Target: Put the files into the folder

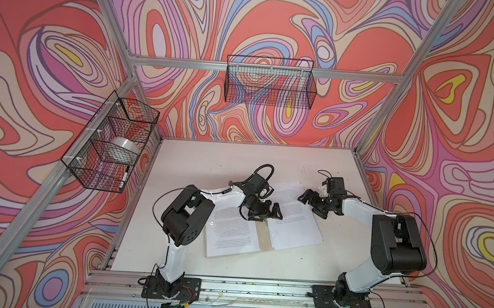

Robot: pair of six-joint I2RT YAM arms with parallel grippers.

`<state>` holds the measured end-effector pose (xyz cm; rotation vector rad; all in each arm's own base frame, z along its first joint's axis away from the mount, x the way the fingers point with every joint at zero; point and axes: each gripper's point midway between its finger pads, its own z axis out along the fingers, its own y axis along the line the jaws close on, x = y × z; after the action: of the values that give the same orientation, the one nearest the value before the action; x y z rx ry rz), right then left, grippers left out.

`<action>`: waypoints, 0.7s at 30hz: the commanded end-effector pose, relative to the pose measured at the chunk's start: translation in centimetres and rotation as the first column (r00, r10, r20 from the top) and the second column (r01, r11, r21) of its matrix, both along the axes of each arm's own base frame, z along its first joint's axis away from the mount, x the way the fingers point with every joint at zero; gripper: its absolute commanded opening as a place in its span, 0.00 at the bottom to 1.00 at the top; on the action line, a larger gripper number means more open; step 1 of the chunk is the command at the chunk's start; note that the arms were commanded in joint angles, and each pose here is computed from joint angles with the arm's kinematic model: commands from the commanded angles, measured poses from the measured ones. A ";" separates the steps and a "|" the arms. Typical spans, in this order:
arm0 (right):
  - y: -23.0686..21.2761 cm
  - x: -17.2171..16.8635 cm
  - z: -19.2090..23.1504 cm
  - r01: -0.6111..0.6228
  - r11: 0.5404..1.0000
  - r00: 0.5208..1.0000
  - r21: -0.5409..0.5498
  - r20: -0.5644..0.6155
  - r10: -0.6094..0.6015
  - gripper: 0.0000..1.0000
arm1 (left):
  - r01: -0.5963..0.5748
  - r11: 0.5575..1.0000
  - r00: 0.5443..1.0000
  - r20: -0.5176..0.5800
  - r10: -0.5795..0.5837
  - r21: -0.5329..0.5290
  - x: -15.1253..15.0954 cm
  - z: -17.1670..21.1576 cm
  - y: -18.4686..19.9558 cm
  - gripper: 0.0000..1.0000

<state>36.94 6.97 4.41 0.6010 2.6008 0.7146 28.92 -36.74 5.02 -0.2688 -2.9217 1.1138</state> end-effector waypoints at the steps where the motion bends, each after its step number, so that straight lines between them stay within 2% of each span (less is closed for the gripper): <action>1: -1.7 0.5 -1.0 0.037 0.999 0.999 0.019 -0.018 -0.036 0.98 | -0.004 0.997 1.000 -0.024 0.005 0.071 0.5 -2.8 -0.4 1.00; 6: -2.9 1.7 -0.4 0.048 0.999 0.999 -0.015 -0.001 -0.048 0.98 | 0.022 0.999 1.000 -0.010 -0.022 0.045 1.8 -2.0 -2.5 1.00; 11: -3.9 2.2 0.8 0.080 0.996 0.996 -0.042 0.032 -0.079 0.98 | 0.030 0.997 0.999 0.018 -0.031 0.065 3.2 -0.6 -3.0 1.00; 17: -5.4 3.0 5.2 0.110 0.985 0.986 -0.133 0.136 -0.091 0.98 | 0.001 1.000 0.995 0.096 0.000 -0.011 3.7 6.4 -2.2 1.00; 21: -3.1 4.1 8.3 0.026 0.991 0.976 -0.128 0.216 0.003 0.98 | -0.019 0.994 0.991 0.131 0.033 -0.107 3.3 11.4 -1.2 1.00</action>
<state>40.14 2.52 10.11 0.5919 2.4525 0.5650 32.48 -39.01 11.09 -0.3177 -2.9834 1.1759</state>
